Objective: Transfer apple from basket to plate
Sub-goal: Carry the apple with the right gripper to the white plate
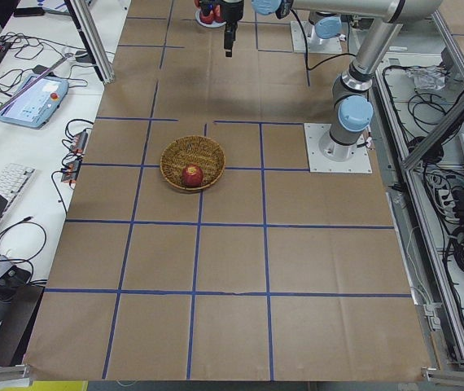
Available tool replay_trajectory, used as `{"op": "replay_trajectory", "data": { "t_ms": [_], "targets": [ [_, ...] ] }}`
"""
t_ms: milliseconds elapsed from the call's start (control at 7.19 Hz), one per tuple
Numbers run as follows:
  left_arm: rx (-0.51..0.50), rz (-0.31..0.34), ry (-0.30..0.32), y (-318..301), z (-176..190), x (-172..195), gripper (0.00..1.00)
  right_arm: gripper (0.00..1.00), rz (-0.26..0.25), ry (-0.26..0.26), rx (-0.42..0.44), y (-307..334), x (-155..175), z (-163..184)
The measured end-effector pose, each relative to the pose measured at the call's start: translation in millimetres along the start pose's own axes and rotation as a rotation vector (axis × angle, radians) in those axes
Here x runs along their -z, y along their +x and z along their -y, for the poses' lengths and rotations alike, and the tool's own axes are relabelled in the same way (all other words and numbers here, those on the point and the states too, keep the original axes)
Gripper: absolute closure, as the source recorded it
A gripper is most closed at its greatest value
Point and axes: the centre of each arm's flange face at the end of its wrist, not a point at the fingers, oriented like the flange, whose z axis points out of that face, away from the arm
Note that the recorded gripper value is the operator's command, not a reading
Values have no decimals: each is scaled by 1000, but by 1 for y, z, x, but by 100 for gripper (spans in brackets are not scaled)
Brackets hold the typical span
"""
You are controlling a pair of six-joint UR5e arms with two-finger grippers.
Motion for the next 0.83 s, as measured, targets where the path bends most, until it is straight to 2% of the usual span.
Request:
{"op": "replay_trajectory", "data": {
  "t_ms": [417,835],
  "targets": [
    [0,-1,3,0,-1,1,1,51,1,-46,-7,103,-20,-21],
    [-1,0,2,0,-1,1,1,51,76,-78,-13,163,-66,-50]
  ]
}}
